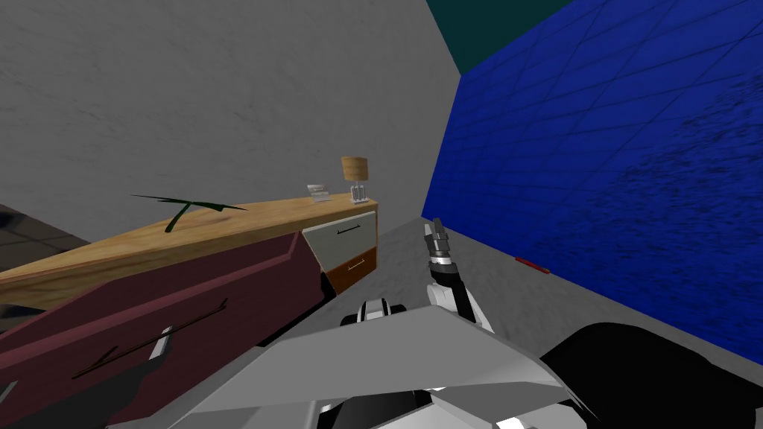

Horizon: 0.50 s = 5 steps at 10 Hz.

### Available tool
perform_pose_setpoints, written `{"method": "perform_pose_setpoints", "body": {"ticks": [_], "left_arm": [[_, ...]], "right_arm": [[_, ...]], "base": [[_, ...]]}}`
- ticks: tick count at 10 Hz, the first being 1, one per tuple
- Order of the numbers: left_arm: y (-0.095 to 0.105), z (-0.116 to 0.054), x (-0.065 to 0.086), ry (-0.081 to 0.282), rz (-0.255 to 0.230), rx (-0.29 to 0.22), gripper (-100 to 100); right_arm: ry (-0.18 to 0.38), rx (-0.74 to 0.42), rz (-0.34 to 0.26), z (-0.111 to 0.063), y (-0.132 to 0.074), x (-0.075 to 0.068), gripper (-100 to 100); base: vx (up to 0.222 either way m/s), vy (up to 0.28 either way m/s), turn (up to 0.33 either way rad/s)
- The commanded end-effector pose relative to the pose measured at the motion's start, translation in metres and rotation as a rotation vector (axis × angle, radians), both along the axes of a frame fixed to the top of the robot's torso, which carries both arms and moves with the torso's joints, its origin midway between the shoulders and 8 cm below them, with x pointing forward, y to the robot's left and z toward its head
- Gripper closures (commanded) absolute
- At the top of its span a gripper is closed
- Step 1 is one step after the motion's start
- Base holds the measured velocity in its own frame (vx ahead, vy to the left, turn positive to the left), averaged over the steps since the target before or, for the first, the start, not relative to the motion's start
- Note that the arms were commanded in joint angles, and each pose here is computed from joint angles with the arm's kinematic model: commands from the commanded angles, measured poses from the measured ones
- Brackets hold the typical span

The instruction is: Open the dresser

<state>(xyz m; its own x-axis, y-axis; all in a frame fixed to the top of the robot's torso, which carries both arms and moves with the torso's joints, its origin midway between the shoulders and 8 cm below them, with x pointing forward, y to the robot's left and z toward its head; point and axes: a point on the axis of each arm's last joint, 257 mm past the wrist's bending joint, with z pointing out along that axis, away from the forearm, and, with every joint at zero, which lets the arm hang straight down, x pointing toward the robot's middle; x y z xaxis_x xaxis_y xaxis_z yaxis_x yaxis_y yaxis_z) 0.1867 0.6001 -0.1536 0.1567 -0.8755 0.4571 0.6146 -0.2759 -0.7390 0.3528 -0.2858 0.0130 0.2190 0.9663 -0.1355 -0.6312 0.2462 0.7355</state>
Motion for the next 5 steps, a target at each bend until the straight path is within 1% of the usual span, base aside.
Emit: {"method": "perform_pose_setpoints", "body": {"ticks": [1,5], "left_arm": [[0.0003,-0.0013,-0.0005,0.003,0.002,-0.001,0],[0.0005,-0.0047,-0.0012,0.012,0.004,-0.006,0]], "right_arm": [[0.0,0.0,0.0,0.0,0.0,0.0,0],[0.0,0.0,0.0,0.0,0.0,0.0,0]], "base": [[0.0,0.0,0.0],[0.0,0.0,0.0]]}}
